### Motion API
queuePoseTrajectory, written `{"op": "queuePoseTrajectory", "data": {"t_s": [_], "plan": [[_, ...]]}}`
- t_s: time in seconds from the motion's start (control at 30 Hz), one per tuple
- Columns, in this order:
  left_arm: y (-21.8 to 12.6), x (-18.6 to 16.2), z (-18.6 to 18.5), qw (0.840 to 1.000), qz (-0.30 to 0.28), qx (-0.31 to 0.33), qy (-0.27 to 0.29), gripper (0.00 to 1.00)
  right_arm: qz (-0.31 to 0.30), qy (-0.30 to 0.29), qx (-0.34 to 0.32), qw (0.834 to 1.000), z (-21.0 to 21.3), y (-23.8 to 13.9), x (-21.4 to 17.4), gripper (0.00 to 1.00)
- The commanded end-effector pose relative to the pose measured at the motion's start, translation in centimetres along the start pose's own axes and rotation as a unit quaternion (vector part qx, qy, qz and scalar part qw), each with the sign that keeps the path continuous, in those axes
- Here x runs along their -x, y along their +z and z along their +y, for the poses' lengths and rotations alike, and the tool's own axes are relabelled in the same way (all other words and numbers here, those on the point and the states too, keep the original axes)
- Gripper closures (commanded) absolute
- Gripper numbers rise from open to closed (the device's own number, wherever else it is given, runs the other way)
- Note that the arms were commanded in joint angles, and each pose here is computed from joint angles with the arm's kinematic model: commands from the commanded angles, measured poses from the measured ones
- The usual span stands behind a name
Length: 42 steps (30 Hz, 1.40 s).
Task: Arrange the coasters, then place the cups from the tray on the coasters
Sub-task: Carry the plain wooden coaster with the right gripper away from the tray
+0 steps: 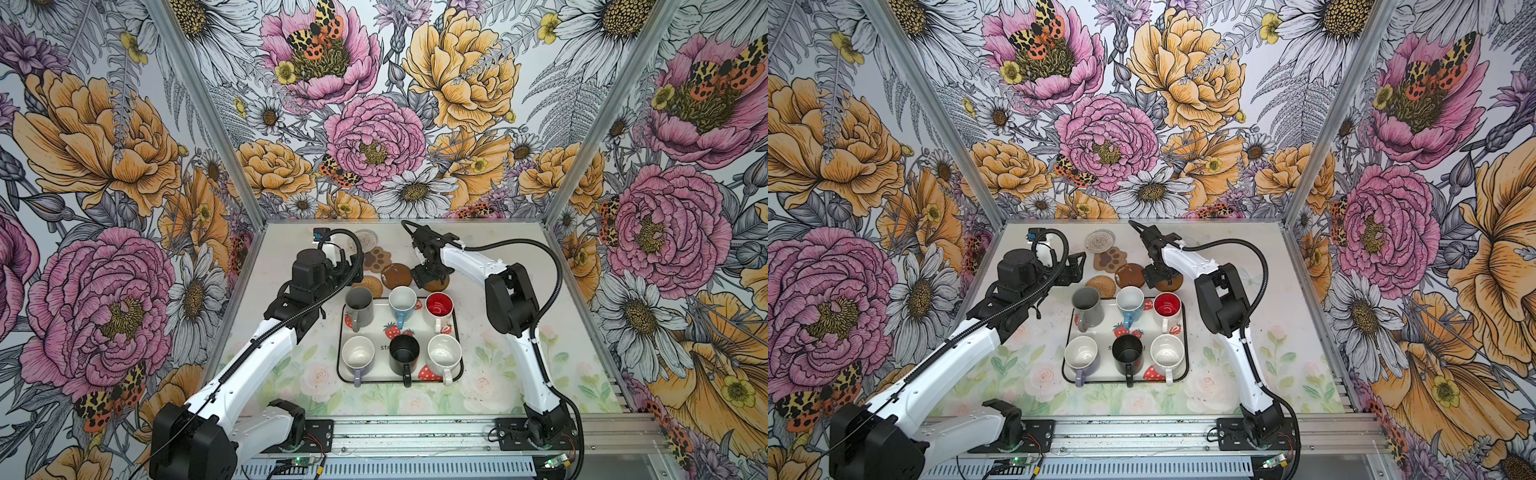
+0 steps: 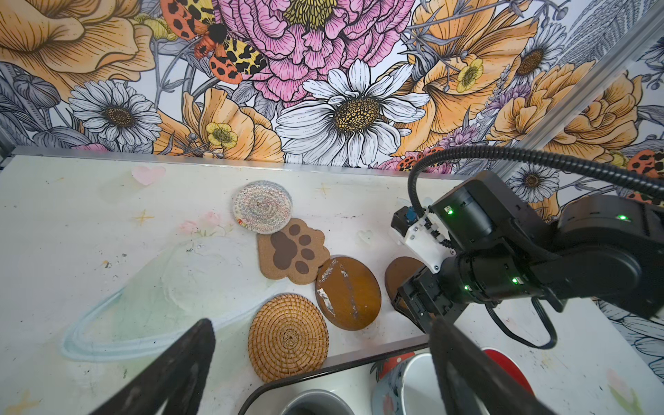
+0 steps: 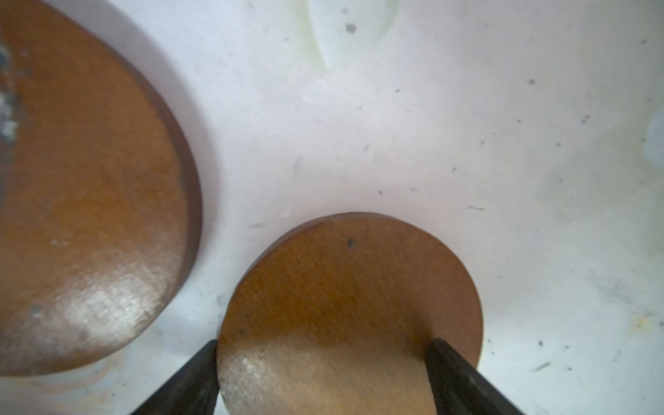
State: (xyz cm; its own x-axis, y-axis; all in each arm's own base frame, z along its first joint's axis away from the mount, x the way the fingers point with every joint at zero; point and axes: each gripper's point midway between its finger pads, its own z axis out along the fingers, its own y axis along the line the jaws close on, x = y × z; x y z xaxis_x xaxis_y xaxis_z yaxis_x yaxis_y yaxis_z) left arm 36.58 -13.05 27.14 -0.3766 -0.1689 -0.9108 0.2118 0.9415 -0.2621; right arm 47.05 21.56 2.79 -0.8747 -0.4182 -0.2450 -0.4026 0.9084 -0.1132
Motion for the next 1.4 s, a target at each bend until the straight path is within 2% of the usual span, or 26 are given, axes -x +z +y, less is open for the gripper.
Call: {"op": "queuePoseTrajectory", "data": {"t_s": [0.0,0.77,1.37], "plan": [[0.0,0.1,0.0,1.0,-0.005,0.003,0.002,0.05,0.022,0.028,-0.005,0.999,-1.5,1.5,-0.7,0.11],[0.1,0.1,0.0,1.0,-0.002,0.005,-0.001,0.05,0.04,0.127,-0.029,0.991,-10.0,1.9,-2.8,0.12],[0.5,-0.3,0.1,1.0,0.007,0.012,-0.004,0.06,0.061,0.186,-0.024,0.98,-12.8,2.0,-5.4,0.15]]}}
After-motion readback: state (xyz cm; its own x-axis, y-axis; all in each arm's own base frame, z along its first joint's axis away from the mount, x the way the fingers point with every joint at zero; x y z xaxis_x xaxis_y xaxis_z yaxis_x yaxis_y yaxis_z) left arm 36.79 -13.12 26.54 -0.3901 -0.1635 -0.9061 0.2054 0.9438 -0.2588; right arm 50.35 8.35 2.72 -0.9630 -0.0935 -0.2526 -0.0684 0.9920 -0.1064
